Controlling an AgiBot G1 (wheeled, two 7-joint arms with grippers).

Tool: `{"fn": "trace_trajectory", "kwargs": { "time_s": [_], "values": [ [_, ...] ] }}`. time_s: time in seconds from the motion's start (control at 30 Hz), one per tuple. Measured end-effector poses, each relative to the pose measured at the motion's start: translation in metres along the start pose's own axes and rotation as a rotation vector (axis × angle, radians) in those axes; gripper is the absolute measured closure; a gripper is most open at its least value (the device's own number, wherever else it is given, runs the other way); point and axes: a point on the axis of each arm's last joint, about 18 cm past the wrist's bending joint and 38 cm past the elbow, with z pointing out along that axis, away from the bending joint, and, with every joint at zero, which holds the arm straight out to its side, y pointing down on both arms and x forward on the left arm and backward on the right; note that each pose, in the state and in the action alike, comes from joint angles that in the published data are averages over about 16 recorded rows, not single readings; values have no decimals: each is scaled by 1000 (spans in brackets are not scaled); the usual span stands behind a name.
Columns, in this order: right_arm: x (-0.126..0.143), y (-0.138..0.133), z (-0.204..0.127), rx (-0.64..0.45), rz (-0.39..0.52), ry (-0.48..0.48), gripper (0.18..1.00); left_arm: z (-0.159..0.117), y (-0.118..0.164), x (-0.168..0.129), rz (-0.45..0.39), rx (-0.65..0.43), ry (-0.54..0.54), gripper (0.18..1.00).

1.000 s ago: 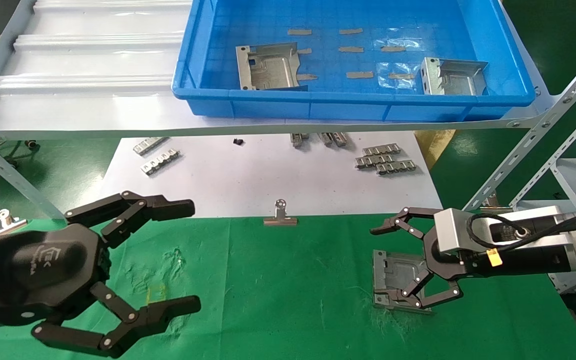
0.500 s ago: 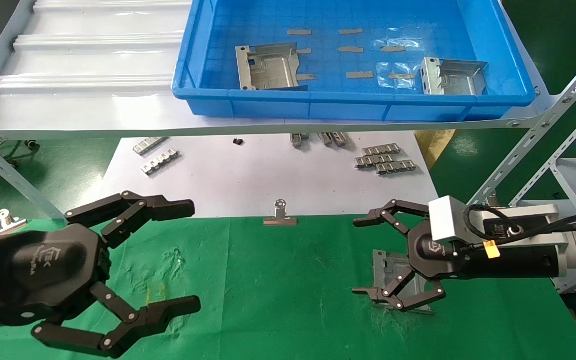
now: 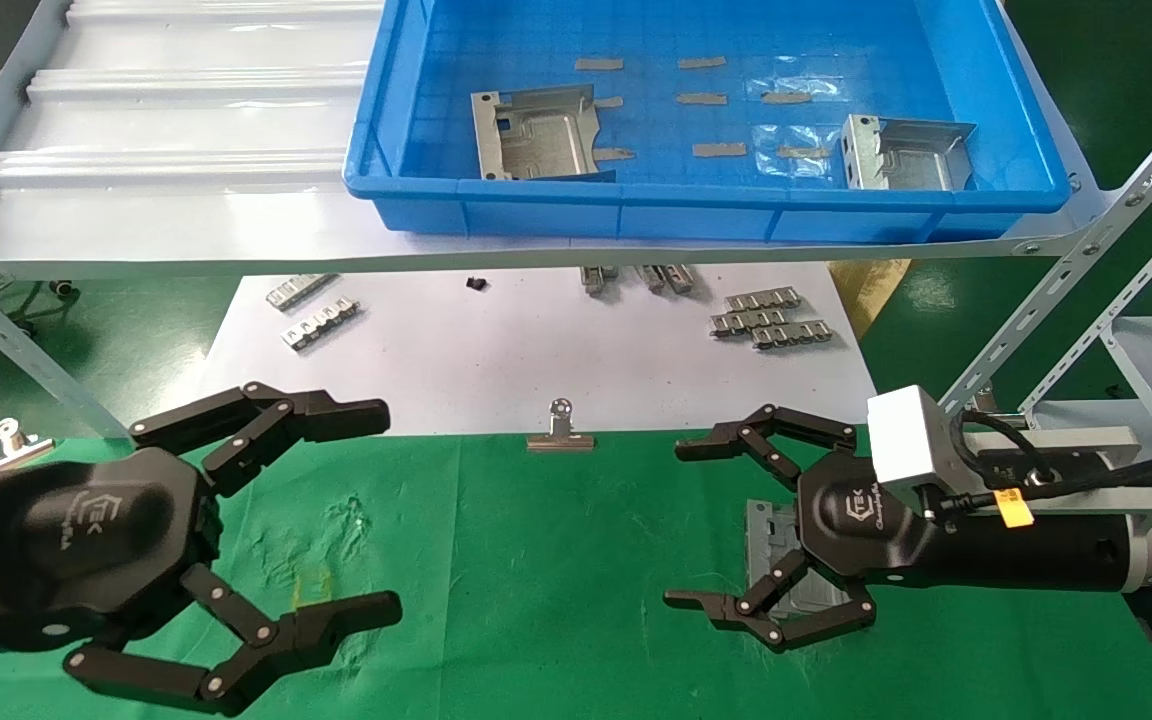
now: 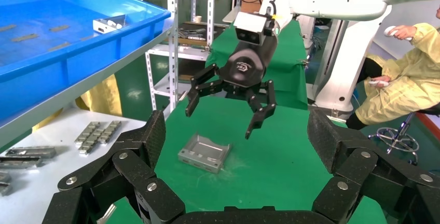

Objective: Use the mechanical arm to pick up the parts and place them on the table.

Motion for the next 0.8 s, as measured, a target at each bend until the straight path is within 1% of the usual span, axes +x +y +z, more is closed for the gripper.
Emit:
{"fn": "trace_trajectory", "kwargs": {
  "time_s": [0.43, 0.8],
  "values": [
    [-21, -27, -6, 115, 64, 10, 179, 0, 0, 0, 0, 0, 0, 184],
    [-41, -52, -18, 185, 103, 12, 179, 0, 0, 0, 0, 0, 0, 184]
  ]
}}
